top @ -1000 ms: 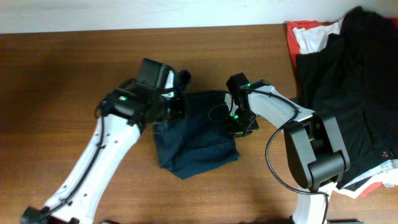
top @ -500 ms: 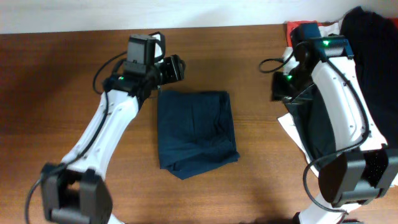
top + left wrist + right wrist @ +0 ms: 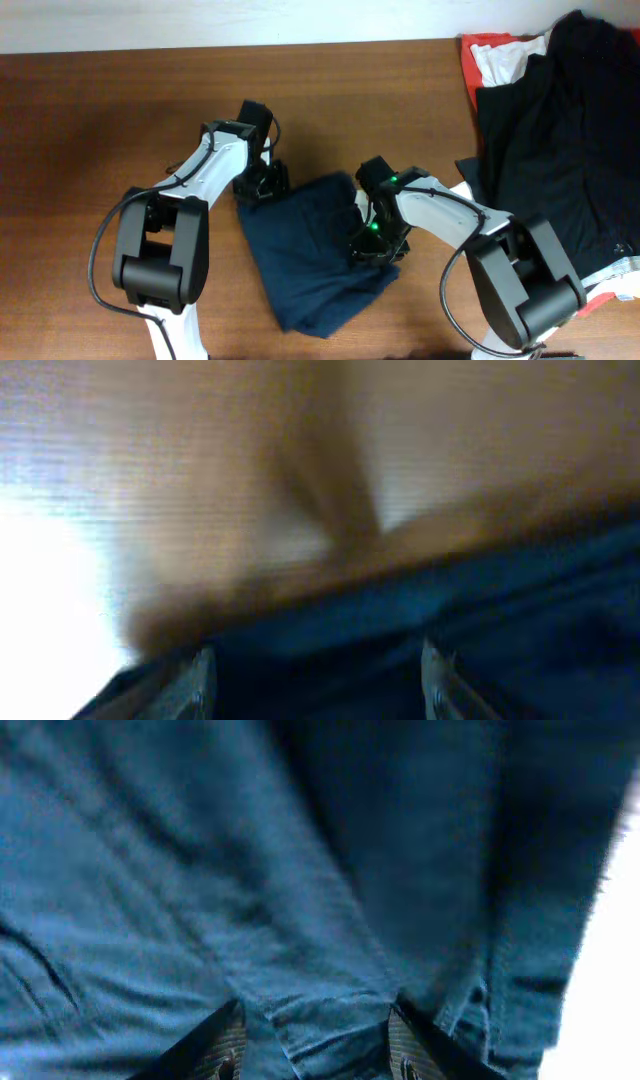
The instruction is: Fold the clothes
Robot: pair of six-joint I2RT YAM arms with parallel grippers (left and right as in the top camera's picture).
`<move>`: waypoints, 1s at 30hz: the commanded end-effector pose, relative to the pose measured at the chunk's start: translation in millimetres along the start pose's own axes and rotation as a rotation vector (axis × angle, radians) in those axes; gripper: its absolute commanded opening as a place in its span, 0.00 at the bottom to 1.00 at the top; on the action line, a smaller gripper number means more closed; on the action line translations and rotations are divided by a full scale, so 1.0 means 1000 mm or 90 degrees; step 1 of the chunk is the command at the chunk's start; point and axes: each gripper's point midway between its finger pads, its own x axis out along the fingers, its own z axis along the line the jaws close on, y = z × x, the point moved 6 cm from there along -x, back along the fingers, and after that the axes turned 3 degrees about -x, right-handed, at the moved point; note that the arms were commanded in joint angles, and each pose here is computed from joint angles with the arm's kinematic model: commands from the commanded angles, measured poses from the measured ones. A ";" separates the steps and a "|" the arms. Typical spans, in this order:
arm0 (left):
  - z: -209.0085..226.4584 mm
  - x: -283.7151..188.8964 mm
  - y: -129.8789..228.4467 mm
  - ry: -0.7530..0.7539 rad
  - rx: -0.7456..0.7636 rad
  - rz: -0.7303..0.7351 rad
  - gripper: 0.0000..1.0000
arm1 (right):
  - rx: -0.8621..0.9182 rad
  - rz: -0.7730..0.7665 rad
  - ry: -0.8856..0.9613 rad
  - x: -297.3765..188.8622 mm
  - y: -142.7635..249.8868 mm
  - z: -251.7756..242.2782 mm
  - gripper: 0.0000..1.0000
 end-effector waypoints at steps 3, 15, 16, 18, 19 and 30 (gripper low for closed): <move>-0.003 -0.009 0.052 0.078 0.015 0.210 0.61 | 0.104 -0.107 0.276 -0.035 -0.030 -0.085 0.56; -0.050 0.026 0.027 0.307 0.186 0.119 0.99 | 0.097 -0.180 0.261 -0.176 -0.050 -0.043 0.64; -0.053 0.040 0.042 0.306 0.191 0.163 0.98 | 0.097 -0.180 0.261 -0.176 -0.050 -0.043 0.64; -0.063 0.052 0.068 0.293 0.240 0.213 0.89 | 0.097 -0.180 0.261 -0.176 -0.049 -0.043 0.64; -0.065 0.055 0.073 0.271 0.252 0.217 0.77 | 0.097 -0.179 0.261 -0.176 -0.049 -0.043 0.64; 0.255 -0.088 -0.121 -0.107 -0.284 -0.229 0.00 | 0.130 -0.161 0.266 -0.181 -0.043 -0.060 0.64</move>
